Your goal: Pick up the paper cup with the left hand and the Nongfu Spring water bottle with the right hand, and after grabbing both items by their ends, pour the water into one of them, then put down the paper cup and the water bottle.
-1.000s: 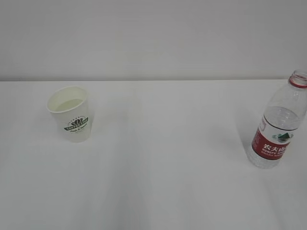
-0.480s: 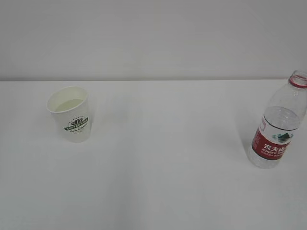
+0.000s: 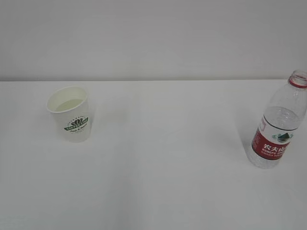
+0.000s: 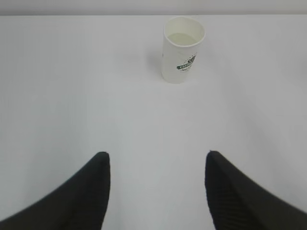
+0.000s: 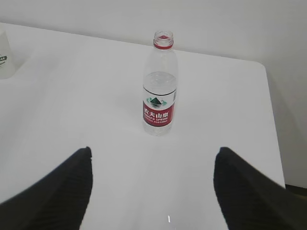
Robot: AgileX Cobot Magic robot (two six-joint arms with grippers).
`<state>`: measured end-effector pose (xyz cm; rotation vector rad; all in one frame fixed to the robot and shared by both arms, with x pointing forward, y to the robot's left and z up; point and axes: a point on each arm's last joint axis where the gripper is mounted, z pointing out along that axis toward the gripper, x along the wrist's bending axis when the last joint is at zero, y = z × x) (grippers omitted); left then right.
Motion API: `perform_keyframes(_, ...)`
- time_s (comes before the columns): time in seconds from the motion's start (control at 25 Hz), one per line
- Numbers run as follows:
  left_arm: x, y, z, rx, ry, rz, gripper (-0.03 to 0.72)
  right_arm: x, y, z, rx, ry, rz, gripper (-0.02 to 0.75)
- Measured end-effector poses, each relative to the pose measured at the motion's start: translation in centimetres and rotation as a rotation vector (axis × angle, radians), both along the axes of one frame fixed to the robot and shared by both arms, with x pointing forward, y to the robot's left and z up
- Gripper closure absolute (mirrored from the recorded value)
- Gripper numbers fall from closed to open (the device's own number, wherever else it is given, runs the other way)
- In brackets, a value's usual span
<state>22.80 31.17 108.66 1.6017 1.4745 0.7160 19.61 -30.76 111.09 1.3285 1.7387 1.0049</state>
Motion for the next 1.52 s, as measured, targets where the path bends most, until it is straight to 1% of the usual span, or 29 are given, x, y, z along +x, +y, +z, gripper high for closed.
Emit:
perform_keyframes(0.24,-1.2,0.4,-0.2,-0.017,-0.056,0.000,0.235,-1.0,-0.4,-0.7,-0.002,-0.045,-0.016,0.148)
perform_keyframes(0.32,-1.4,0.4,-0.2,-0.019,-0.064,0.000,0.235,-1.0,-0.4,-1.1,0.003,-0.039,-0.022,0.148)
perform_keyframes(0.52,-1.6,0.5,-0.4,-0.015,-0.047,0.001,0.235,-0.5,-0.3,-1.9,0.016,-0.006,-0.032,0.148)
perform_keyframes(0.88,-1.3,0.4,-1.2,-0.003,-0.005,0.002,0.235,0.9,0.0,-4.1,0.000,0.084,-0.033,0.148)
perform_keyframes(1.2,-0.6,0.4,-2.5,0.025,0.037,0.013,0.235,1.9,0.2,-6.1,0.000,0.162,-0.044,0.149)
perform_keyframes(1.36,-0.4,0.3,-3.0,0.030,0.051,0.013,0.235,2.2,0.2,-6.3,0.006,0.150,-0.045,0.149)
perform_keyframes(1.52,-0.3,0.4,-2.9,0.037,0.039,0.020,0.235,2.5,0.3,-6.3,0.013,0.125,-0.045,0.149)
